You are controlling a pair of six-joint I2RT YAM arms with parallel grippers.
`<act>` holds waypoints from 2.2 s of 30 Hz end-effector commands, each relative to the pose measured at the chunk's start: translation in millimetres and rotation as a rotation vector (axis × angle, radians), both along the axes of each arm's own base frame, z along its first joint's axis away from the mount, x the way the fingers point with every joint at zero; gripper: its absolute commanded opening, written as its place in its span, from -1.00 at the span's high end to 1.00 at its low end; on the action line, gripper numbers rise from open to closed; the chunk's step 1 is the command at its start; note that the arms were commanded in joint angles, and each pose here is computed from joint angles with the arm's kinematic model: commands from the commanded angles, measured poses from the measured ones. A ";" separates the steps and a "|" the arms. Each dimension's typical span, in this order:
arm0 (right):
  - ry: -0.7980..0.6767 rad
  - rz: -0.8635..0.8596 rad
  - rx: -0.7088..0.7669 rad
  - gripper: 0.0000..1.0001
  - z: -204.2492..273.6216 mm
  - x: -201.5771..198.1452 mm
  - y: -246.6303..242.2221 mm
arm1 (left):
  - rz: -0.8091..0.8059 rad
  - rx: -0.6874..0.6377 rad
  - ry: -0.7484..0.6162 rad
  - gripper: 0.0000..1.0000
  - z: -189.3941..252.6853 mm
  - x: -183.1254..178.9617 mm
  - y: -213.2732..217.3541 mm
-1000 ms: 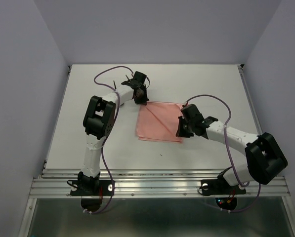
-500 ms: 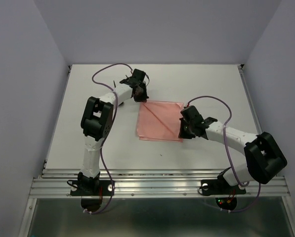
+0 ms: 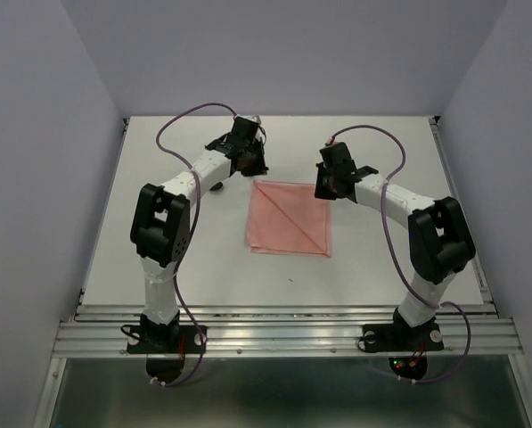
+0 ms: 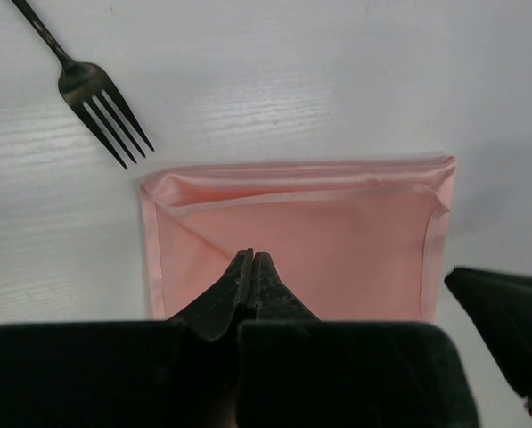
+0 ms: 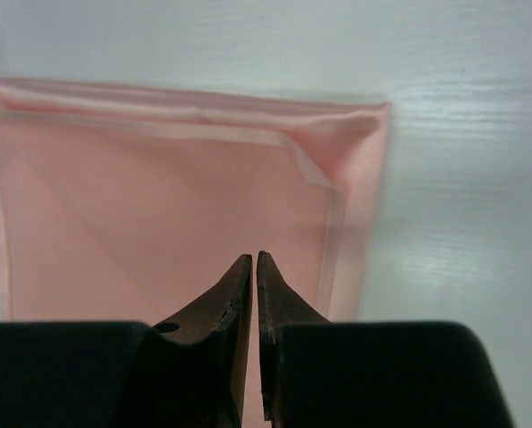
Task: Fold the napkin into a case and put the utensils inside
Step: Smooth out the upper triangle-folded napkin at the center of the board.
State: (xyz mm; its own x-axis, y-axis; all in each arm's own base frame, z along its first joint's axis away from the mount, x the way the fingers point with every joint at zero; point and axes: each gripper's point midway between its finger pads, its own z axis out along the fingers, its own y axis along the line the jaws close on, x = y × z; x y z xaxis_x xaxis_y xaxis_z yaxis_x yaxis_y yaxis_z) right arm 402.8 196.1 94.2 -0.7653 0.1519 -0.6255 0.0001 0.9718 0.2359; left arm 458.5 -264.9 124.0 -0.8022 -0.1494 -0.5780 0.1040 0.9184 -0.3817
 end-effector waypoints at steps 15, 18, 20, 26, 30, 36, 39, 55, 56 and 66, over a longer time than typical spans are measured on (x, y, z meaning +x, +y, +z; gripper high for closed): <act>0.030 -0.028 -0.075 0.80 -42.5 57.8 -31.0 | -0.098 -0.035 0.080 1.00 -32.8 -53.4 -28.8; -0.028 -0.030 -0.014 0.79 -13.7 47.4 -29.0 | -0.106 -0.034 0.081 1.00 -35.0 -54.3 -32.8; -0.073 -0.016 0.054 0.76 11.9 38.2 -18.4 | -0.109 -0.036 0.086 1.00 -37.4 -52.7 -34.7; -0.041 0.048 0.119 0.74 14.3 -2.7 9.4 | -0.106 -0.008 0.093 1.00 -45.3 -47.0 -35.0; -0.006 0.096 0.169 0.74 13.1 -20.9 24.1 | -0.101 0.003 0.088 1.00 -46.0 -43.8 -33.5; 0.050 0.163 0.195 0.73 -1.4 -34.2 49.1 | -0.117 0.000 0.118 1.00 -63.0 -41.6 -39.4; 0.087 0.192 0.201 0.73 -14.1 -38.9 61.3 | -0.119 0.015 0.136 1.00 -74.1 -39.3 -40.4; 0.147 0.210 0.213 0.74 -50.8 -24.4 91.1 | -0.112 0.044 0.169 1.00 -96.0 -39.4 -32.1; 0.156 0.209 0.213 0.74 -55.2 -25.6 91.0 | -0.111 0.044 0.167 1.00 -96.1 -39.4 -31.9; 0.183 0.174 0.149 0.74 -68.9 -47.0 67.0 | -0.104 0.056 0.172 1.00 -100.0 -40.0 -25.5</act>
